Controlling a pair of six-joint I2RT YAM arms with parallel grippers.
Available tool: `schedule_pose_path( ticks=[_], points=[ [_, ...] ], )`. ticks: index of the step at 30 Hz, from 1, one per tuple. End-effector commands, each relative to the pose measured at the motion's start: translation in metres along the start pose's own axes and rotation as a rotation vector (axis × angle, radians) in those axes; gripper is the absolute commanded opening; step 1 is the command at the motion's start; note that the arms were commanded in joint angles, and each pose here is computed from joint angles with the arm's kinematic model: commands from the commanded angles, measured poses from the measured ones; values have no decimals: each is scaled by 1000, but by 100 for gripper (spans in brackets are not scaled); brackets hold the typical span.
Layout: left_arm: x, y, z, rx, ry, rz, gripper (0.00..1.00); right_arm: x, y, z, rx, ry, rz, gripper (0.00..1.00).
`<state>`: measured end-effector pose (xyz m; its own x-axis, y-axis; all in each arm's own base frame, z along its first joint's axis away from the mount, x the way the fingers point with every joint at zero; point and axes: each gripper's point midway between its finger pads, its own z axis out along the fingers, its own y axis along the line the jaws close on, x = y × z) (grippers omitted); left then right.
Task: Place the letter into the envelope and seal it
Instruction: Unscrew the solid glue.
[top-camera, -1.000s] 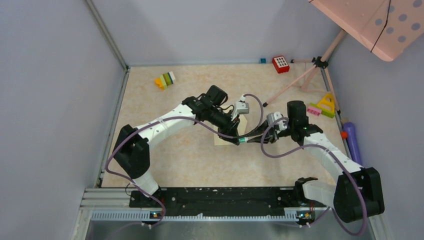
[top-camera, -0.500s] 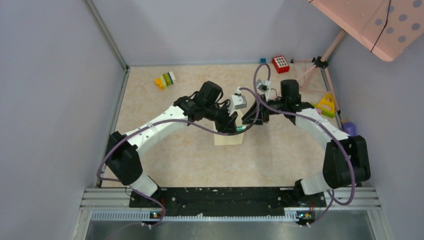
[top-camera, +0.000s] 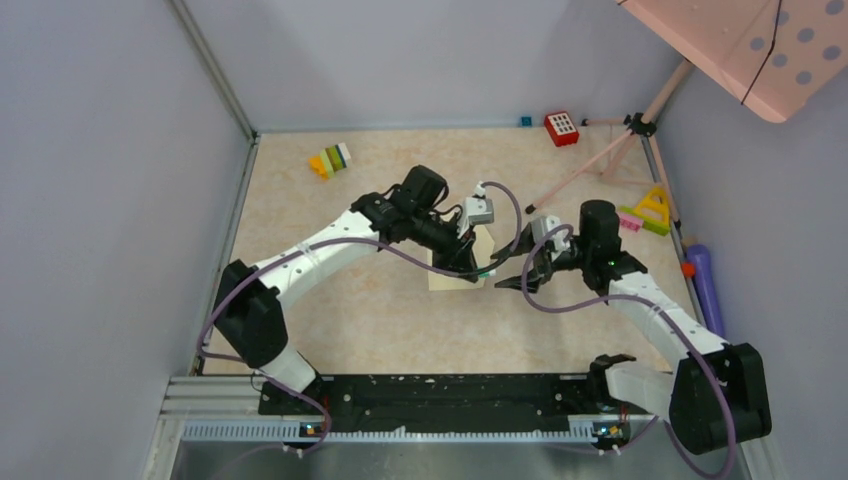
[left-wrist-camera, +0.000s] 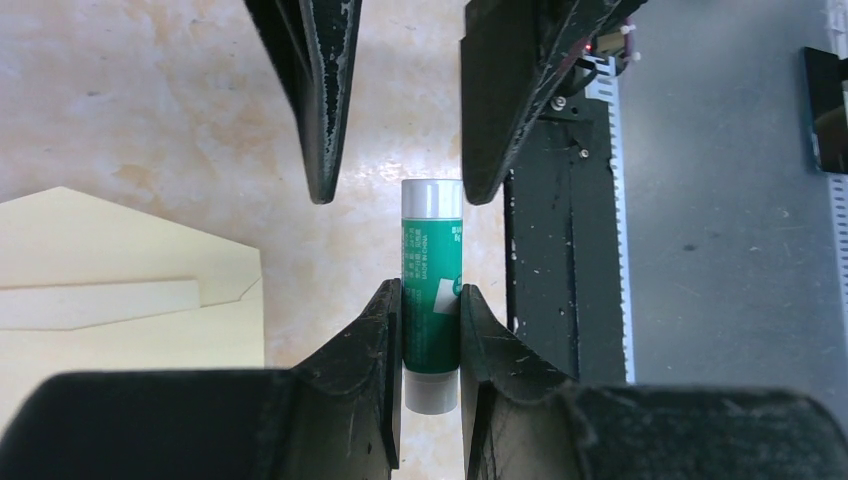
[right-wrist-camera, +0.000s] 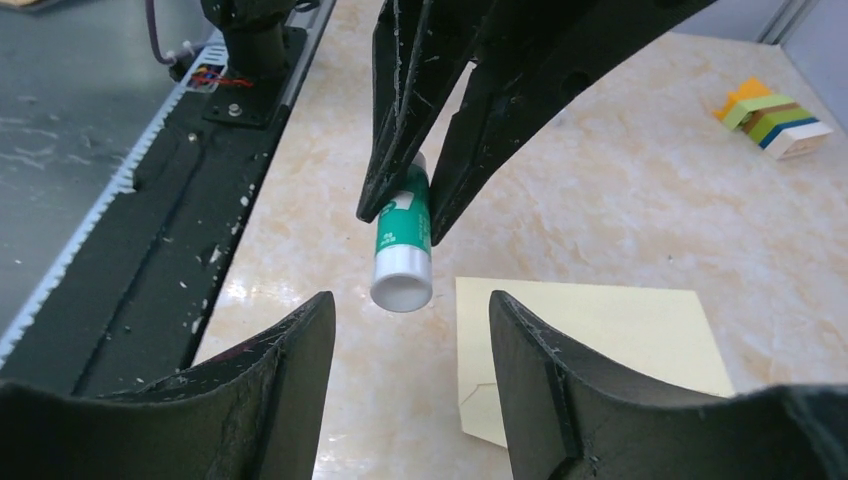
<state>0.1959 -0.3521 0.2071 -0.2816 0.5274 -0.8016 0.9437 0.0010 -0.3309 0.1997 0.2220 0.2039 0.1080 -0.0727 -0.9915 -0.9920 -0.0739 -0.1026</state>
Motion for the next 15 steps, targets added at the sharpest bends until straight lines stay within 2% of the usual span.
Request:
schedule_pose_path(
  ticks=[1, 8, 15],
  points=[
    [-9, -15, 3, 118, -27, 5, 0, -10, 0, 1, -34, -39, -277, 57],
    [-3, -14, 8, 143, -9, -19, 0, -10, 5, 0, -28, -42, -371, 52],
    [-6, -11, 9, 135, -12, -25, 0, -7, 16, -1, -64, -51, -388, 45]
  ],
)
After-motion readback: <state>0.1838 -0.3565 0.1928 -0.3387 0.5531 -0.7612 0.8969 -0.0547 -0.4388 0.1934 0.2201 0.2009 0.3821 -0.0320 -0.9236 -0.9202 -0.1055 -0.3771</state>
